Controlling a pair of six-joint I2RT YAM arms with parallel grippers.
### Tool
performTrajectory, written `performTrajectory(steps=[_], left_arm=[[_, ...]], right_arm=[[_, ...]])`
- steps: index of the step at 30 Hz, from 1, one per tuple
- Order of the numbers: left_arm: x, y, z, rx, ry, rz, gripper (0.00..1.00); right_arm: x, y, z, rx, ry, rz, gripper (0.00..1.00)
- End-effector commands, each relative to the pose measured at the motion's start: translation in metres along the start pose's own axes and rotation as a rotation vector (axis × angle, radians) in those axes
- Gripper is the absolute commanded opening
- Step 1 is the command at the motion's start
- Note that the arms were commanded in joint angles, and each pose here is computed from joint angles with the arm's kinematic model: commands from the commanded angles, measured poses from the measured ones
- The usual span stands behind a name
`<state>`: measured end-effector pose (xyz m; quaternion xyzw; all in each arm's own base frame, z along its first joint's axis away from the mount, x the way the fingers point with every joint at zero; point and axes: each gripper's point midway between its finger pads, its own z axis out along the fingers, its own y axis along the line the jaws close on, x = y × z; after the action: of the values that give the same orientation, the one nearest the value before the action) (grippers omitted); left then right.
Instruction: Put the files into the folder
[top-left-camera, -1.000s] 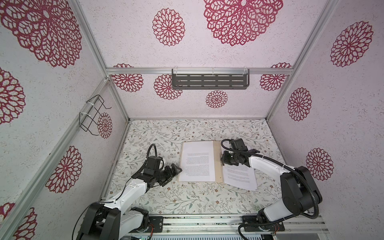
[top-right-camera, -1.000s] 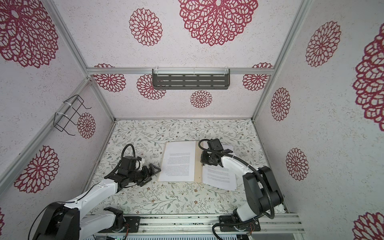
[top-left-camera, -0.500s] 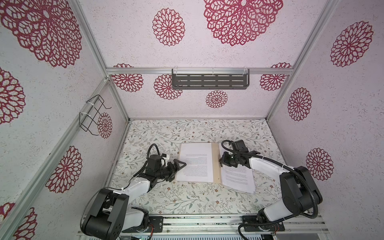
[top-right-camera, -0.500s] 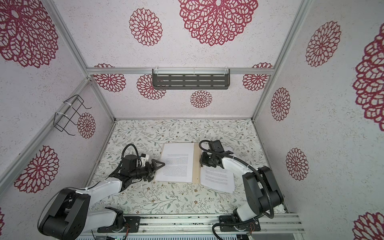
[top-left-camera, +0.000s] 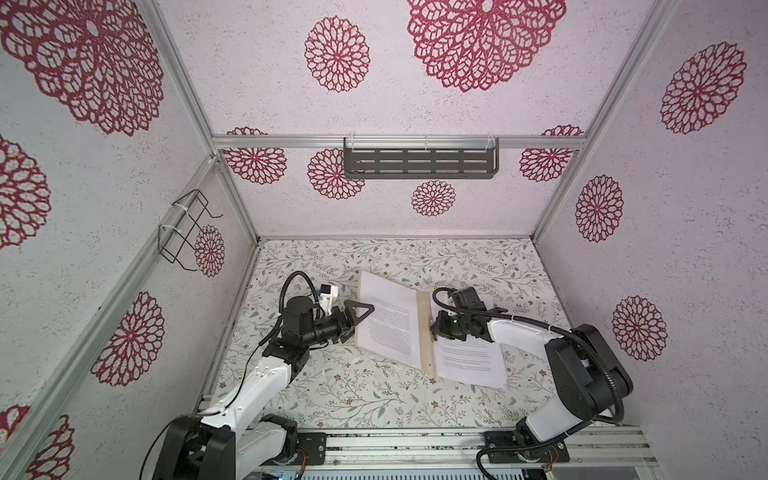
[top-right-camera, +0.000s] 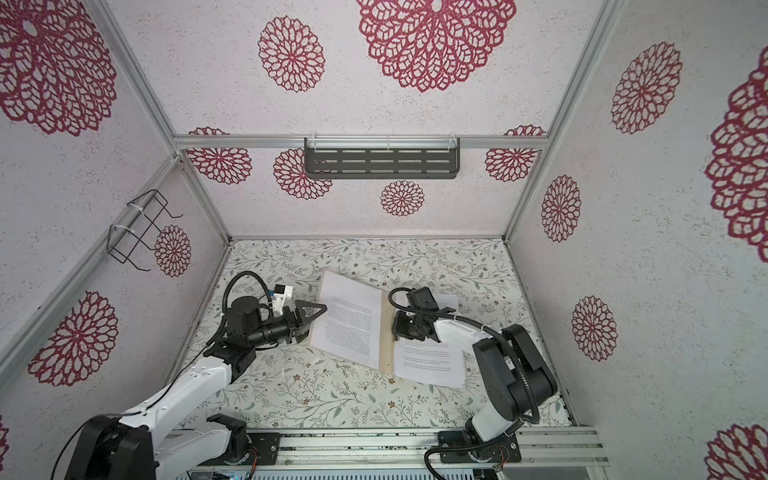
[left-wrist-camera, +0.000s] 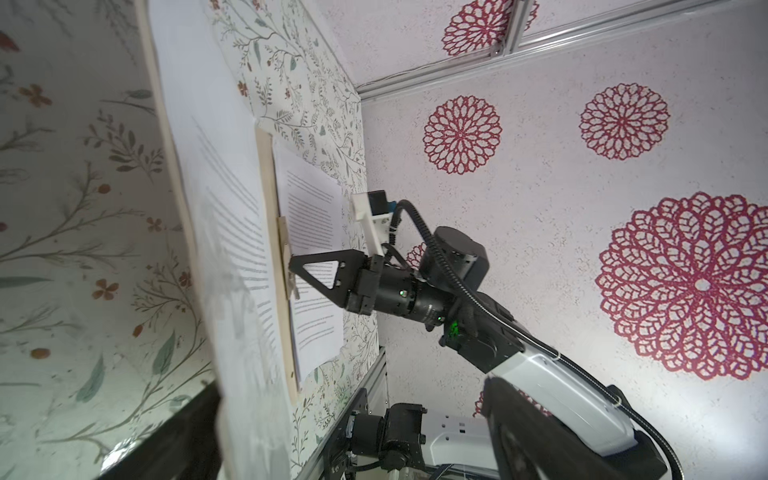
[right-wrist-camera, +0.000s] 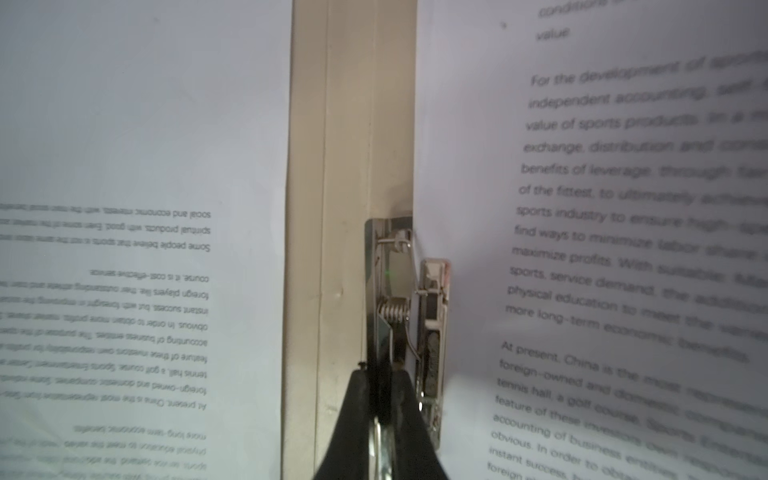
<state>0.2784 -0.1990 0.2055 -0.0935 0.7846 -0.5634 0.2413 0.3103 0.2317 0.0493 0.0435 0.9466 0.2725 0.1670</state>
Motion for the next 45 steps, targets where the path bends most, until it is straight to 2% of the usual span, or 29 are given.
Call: performTrajectory(steps=[1,5,10,14,16,18,21,24,30,35,40,43,45], left_arm=[[0.010,0.009,-0.011,-0.079,0.019,0.035,0.97],[0.016,0.001,-0.018,-0.078,0.041,0.060,0.97],[0.016,-0.013,-0.028,-0.082,0.027,0.098,0.97],[0.010,-0.025,-0.039,-0.130,-0.001,0.147,0.97],[0.008,-0.032,-0.042,-0.122,-0.011,0.152,0.97],[0.008,-0.034,-0.042,-0.116,-0.008,0.150,0.97],[0.009,-0.033,-0.039,-0.106,0.001,0.141,0.97],[0.008,-0.033,-0.033,-0.086,0.002,0.135,0.97],[0.006,-0.039,-0.013,-0.089,0.032,0.163,0.97],[0.011,-0.045,0.016,-0.099,0.089,0.195,0.97],[0.034,-0.049,0.067,-0.095,0.181,0.222,0.97],[0.056,-0.043,0.109,-0.102,0.261,0.232,0.97],[0.072,-0.034,0.138,-0.111,0.319,0.226,0.97]], right_arm=[[-0.010,0.035,0.014,-0.062,-0.051,0.019,0.00],[-0.002,0.065,0.035,-0.079,-0.083,0.052,0.02],[0.011,0.122,0.056,-0.139,-0.092,0.033,0.15],[0.024,0.155,0.073,-0.185,-0.072,0.042,0.20],[0.027,0.166,0.077,-0.189,-0.063,0.015,0.32],[0.026,0.173,0.075,-0.194,-0.057,-0.025,0.39],[0.016,0.186,0.057,-0.224,-0.074,-0.111,0.49],[-0.002,0.186,0.032,-0.231,-0.099,-0.146,0.60],[-0.051,0.136,-0.024,-0.068,-0.230,-0.173,0.70],[-0.076,0.094,-0.076,-0.055,-0.317,-0.155,0.78],[-0.086,0.064,-0.135,0.000,-0.427,-0.192,0.85],[-0.088,0.047,-0.167,0.048,-0.489,-0.188,0.99],[-0.088,0.034,-0.185,0.073,-0.522,-0.175,0.99]])
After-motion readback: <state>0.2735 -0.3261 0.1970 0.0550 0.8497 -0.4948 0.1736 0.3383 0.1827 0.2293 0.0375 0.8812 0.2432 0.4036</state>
